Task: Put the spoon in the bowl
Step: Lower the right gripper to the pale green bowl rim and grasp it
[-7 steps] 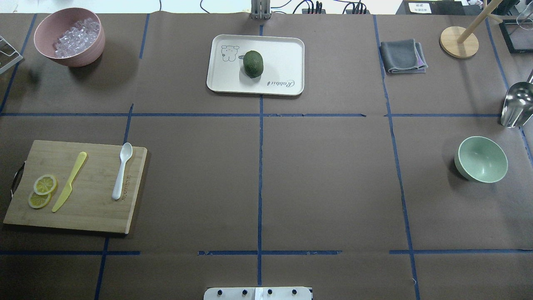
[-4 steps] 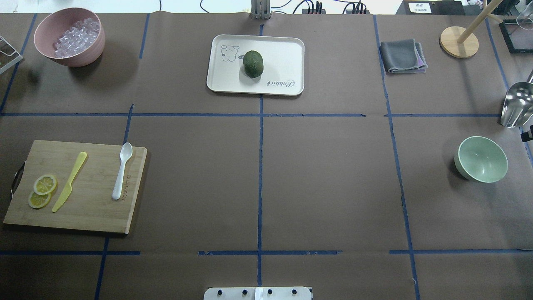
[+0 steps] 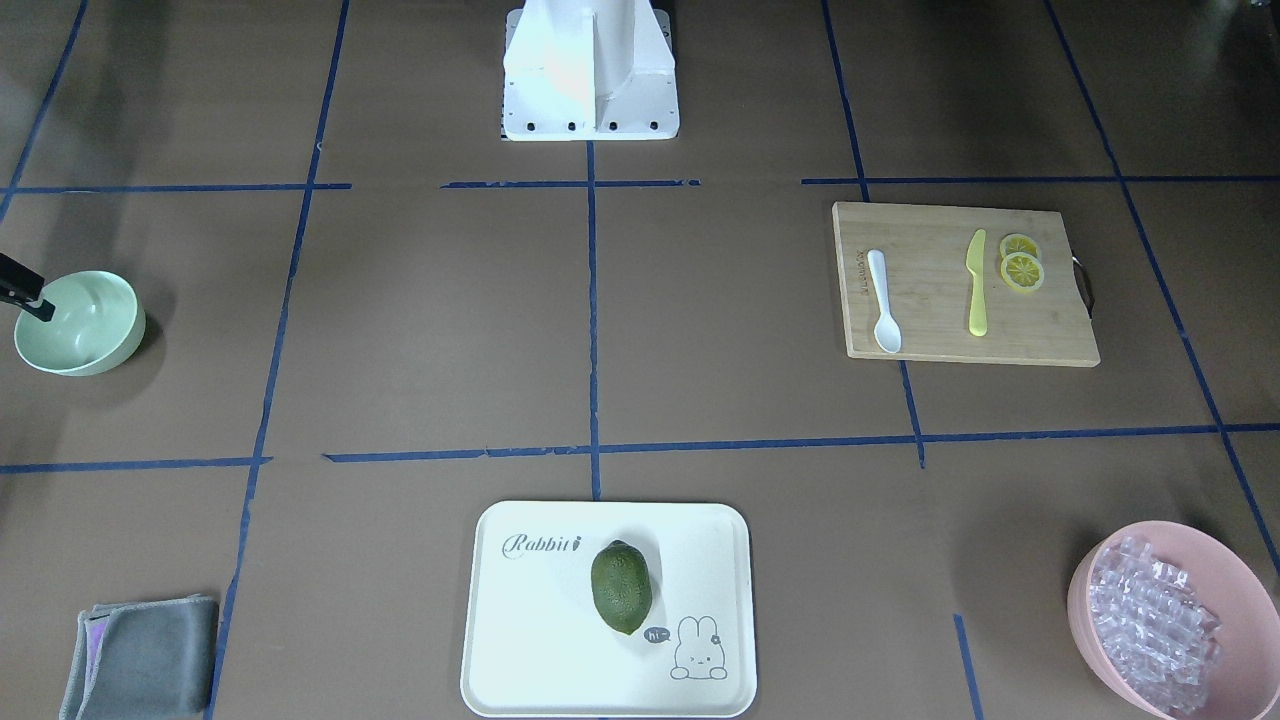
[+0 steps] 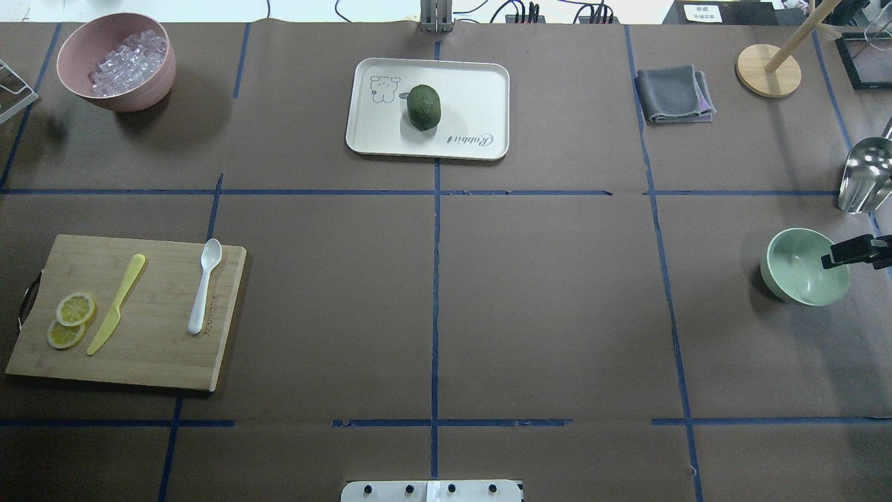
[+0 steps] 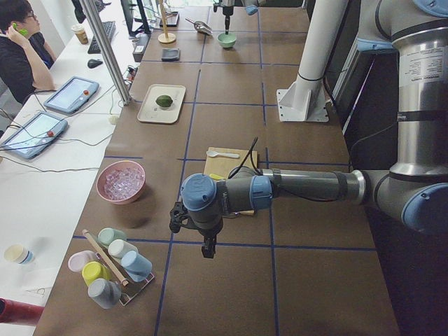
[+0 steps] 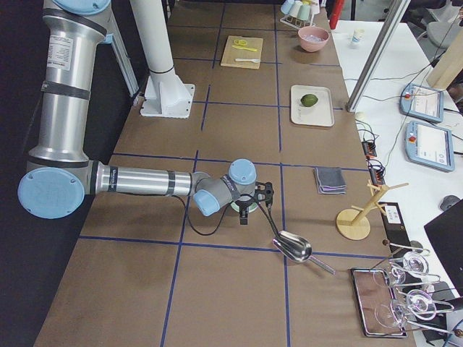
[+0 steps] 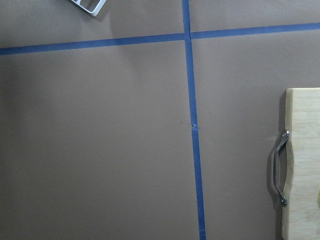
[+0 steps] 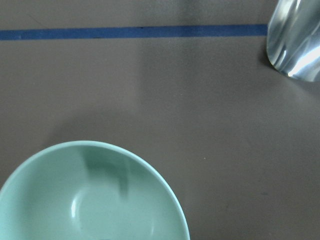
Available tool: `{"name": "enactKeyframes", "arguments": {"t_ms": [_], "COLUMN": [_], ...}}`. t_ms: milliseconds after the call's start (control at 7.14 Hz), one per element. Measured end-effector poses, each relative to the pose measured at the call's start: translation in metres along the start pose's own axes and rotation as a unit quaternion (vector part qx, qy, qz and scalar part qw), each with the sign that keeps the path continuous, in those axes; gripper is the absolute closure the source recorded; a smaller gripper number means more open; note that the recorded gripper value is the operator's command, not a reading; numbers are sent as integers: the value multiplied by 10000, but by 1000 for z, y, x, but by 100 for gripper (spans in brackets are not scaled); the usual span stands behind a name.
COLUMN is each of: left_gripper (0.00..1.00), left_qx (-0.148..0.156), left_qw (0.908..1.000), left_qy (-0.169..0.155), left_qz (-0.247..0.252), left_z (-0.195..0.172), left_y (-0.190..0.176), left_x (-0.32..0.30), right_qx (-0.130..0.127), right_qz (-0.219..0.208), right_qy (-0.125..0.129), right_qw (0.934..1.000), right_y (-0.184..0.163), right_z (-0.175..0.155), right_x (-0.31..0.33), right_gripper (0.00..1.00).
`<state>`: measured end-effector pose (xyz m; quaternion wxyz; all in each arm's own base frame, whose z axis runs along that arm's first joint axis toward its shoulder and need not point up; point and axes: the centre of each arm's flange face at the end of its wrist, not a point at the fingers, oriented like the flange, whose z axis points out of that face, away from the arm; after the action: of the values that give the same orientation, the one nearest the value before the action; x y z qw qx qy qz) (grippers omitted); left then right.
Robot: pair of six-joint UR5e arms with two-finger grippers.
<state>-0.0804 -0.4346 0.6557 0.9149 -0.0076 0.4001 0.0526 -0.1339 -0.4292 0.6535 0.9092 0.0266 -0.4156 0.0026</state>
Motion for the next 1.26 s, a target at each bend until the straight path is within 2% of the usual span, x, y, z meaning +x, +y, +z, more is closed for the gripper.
{"name": "enactKeyframes", "arguments": {"t_ms": [140, 280, 840, 980, 1260], "left_gripper": [0, 0, 0, 0, 0], "left_qx": [5, 12, 31, 33, 31], "left_qw": [10000, 10000, 10000, 10000, 10000], "left_qy": [-1, -3, -7, -7, -7], "left_qz": [5, 13, 21, 19, 18], "left_z": [0, -1, -3, -3, -3], "left_y": [0, 0, -1, -1, 0], "left_x": [0, 1, 3, 3, 3], "right_qx": [-66, -96, -120, -94, 24], "right_qz": [1, 11, 87, 254, 577], "right_qy": [21, 32, -63, -235, -816], "right_qw": [10000, 9999, 9999, 9994, 9950], "right_y": [0, 0, -1, -4, -19], "right_z": [8, 11, 8, -2, -49], "right_x": [0, 1, -6, -23, -93], "right_gripper": [78, 98, 100, 100, 100]}}
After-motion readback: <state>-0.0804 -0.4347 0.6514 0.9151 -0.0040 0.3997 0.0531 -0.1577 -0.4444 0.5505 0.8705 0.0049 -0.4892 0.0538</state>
